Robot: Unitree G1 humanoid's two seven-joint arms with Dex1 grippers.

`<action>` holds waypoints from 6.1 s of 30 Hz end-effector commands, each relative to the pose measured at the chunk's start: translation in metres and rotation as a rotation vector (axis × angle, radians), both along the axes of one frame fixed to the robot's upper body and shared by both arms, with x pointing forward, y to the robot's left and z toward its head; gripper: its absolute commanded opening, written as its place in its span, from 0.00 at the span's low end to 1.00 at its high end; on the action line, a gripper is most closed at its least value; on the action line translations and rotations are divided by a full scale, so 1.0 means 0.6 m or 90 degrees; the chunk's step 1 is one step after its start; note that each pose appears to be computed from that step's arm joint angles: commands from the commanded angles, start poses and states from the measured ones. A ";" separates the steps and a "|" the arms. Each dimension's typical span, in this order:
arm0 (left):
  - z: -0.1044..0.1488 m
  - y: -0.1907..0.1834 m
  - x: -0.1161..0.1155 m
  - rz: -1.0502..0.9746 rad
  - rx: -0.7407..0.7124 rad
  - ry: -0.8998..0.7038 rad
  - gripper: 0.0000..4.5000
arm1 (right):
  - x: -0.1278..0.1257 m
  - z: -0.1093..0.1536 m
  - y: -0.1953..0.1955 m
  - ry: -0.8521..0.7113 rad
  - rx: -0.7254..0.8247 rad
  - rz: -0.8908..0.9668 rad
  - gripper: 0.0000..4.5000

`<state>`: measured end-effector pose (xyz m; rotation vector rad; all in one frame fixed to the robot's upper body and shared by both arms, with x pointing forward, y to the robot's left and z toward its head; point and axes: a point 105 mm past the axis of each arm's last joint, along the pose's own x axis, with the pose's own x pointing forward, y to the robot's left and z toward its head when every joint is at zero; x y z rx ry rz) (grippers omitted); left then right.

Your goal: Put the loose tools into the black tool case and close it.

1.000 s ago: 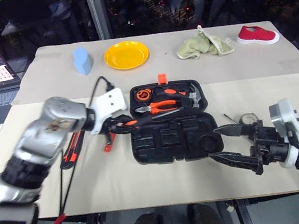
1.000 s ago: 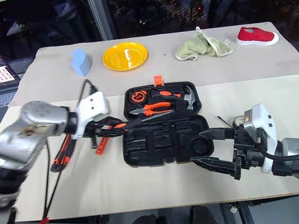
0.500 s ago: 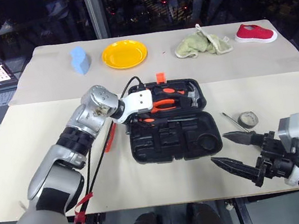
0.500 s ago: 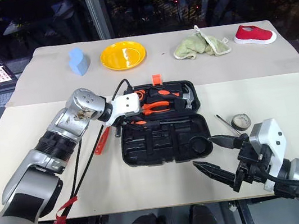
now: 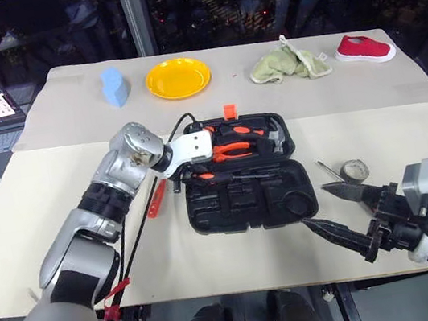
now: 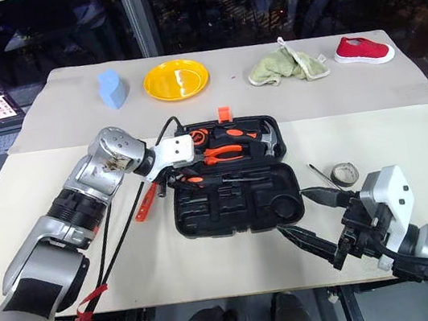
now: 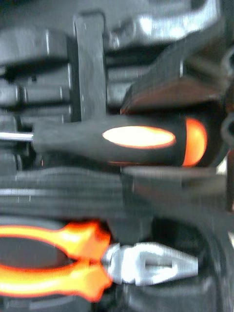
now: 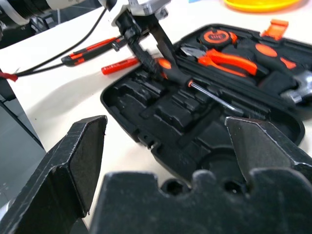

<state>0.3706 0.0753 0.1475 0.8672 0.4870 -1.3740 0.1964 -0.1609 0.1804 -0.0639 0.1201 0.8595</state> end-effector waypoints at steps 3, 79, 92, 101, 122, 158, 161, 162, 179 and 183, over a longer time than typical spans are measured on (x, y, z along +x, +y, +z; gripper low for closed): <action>0.059 0.000 -0.004 -0.003 -0.052 -0.022 0.94 | 0.000 0.010 0.003 -0.017 0.003 0.014 1.00; 0.109 0.069 -0.249 -0.143 -0.284 0.234 0.99 | 0.027 -0.097 -0.255 0.167 -0.130 -0.265 1.00; 0.113 0.068 -0.226 -0.110 -0.267 0.165 1.00 | 0.087 -0.165 -0.219 0.192 -0.119 -0.238 0.79; 0.115 0.074 -0.218 -0.084 -0.270 0.149 1.00 | 0.074 -0.072 -0.219 0.114 -0.030 -0.233 0.24; 0.088 0.134 -0.240 0.001 -0.192 0.137 1.00 | 0.236 -0.022 0.029 -0.070 -0.385 0.367 0.24; 0.093 0.125 -0.223 0.022 -0.220 0.109 1.00 | 0.259 -0.035 0.093 -0.022 -0.247 0.326 0.32; 0.094 0.126 -0.219 0.022 -0.218 0.106 1.00 | 0.260 -0.051 0.107 -0.014 -0.232 0.321 0.10; 0.093 0.126 -0.218 0.022 -0.218 0.106 1.00 | 0.261 -0.059 0.110 -0.007 -0.231 0.315 0.01; 0.085 0.132 -0.207 0.039 -0.216 0.092 1.00 | 0.251 -0.088 0.128 -0.021 -0.268 0.295 0.00; 0.086 0.146 -0.192 0.105 -0.248 0.067 1.00 | 0.233 0.001 0.125 -0.073 -0.128 0.275 0.00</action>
